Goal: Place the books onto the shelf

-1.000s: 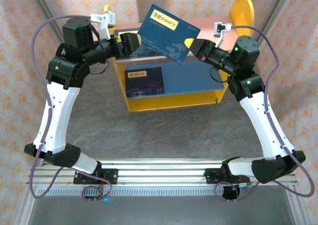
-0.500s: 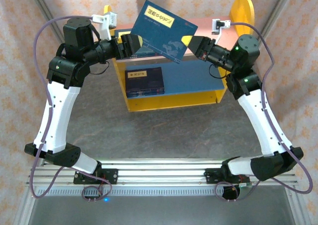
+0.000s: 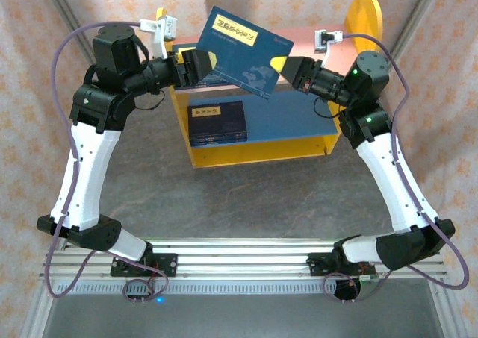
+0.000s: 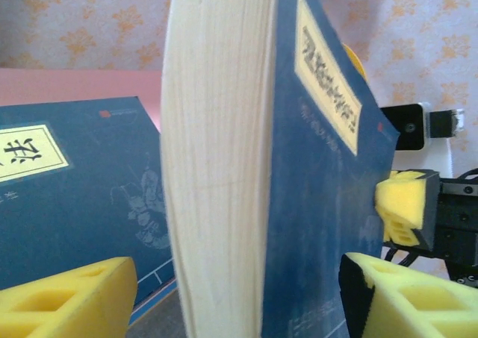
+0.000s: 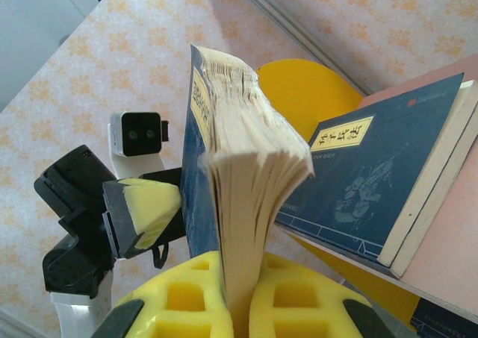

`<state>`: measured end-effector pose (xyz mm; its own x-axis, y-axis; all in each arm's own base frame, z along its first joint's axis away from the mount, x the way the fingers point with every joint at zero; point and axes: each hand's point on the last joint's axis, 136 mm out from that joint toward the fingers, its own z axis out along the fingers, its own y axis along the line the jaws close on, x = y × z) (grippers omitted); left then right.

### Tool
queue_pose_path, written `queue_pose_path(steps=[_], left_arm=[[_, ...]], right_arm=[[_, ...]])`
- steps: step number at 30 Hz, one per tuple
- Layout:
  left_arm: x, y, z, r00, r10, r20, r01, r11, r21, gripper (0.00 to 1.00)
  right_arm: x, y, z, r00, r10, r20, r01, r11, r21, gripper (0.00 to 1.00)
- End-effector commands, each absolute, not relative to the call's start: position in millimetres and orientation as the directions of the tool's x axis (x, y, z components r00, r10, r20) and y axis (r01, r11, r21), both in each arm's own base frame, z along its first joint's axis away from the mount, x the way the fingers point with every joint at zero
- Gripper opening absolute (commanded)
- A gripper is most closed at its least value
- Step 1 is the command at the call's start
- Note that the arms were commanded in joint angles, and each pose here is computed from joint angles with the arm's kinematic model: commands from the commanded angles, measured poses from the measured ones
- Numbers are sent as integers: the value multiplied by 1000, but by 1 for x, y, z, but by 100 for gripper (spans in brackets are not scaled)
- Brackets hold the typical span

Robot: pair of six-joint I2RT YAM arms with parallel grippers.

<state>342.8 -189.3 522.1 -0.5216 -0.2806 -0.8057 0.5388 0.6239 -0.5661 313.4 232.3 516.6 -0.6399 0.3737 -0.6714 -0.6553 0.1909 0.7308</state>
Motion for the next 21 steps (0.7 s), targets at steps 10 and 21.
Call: queue_pose_path(steps=[10, 21], left_arm=[[332, -190, 556, -455, -313, -834, 613, 569, -548, 36], [317, -186, 570, -404, -375, -834, 646, 529, -551, 9]], right_arm=[[303, 241, 515, -593, 314, -742, -716, 215, 664, 1], [297, 237, 522, -550, 340, -763, -731, 245, 637, 15]])
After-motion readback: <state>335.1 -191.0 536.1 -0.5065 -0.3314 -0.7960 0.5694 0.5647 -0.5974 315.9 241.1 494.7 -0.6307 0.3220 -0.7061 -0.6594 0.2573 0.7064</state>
